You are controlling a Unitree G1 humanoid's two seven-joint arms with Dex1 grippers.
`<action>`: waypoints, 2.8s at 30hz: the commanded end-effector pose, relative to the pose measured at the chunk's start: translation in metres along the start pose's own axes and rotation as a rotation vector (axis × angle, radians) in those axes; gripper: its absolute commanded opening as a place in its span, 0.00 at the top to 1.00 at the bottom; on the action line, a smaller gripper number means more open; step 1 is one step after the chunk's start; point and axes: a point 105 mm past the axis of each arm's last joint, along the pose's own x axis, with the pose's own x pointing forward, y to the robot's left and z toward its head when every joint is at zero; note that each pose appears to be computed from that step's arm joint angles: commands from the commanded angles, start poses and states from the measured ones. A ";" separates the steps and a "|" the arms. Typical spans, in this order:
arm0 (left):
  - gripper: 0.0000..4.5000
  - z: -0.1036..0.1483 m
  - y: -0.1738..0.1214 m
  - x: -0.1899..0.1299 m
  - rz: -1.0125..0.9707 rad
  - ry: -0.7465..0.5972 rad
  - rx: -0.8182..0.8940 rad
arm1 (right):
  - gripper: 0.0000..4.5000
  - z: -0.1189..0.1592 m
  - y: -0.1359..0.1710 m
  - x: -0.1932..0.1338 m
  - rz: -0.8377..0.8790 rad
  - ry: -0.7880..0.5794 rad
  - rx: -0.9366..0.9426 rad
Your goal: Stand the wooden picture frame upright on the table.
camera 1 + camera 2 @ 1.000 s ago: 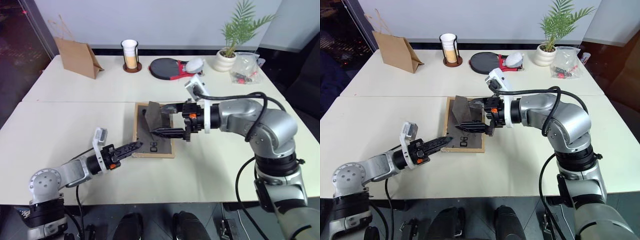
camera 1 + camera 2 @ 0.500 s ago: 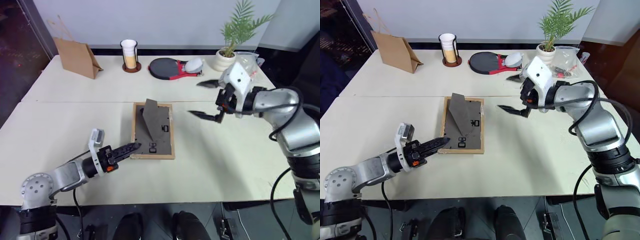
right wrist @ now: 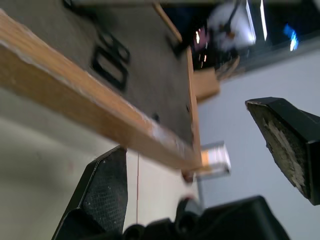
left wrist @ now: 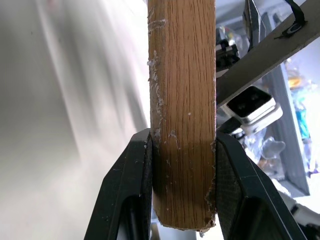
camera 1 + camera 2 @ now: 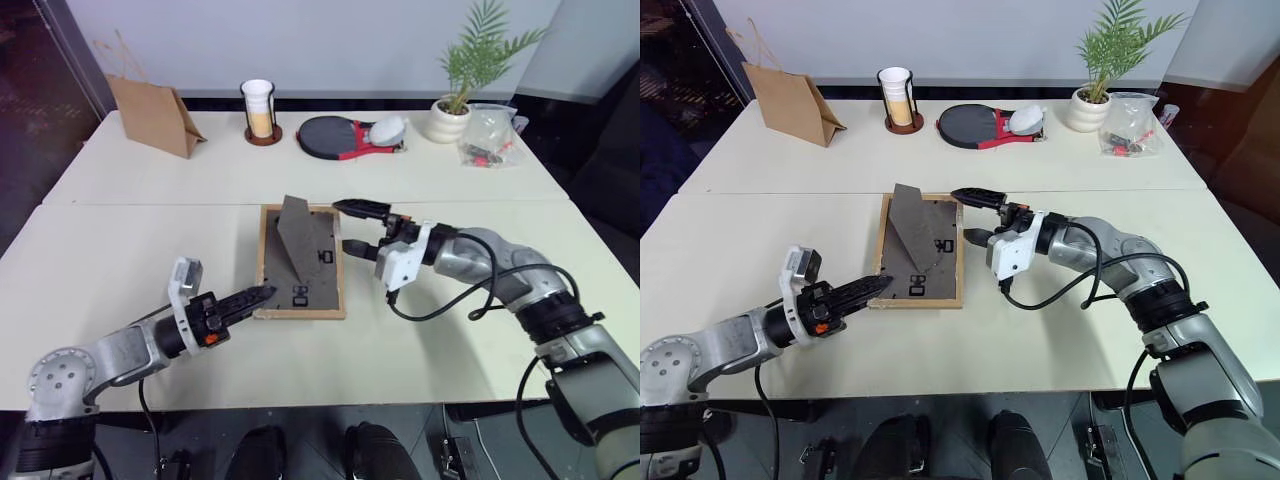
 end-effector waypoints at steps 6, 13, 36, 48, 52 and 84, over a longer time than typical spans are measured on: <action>0.77 0.000 0.000 -0.008 -0.038 0.003 0.028 | 0.06 0.008 -0.011 0.022 -0.058 -0.070 -0.044; 0.77 -0.008 -0.003 -0.006 -0.056 0.009 0.033 | 0.76 0.009 -0.007 0.026 -0.049 -0.079 -0.045; 0.01 0.106 -0.060 -0.062 0.187 -0.069 0.931 | 0.76 -0.016 -0.016 -0.002 0.098 -0.038 0.859; 0.01 0.090 -0.030 -0.036 0.245 0.091 1.120 | 0.76 -0.011 0.011 -0.007 0.453 -0.154 1.747; 0.01 0.088 -0.029 -0.029 0.230 0.088 1.126 | 0.76 -0.017 0.026 -0.003 0.494 -0.146 1.853; 0.00 0.070 -0.018 -0.036 0.207 0.231 1.129 | 0.01 0.004 -0.030 -0.104 0.377 0.129 1.530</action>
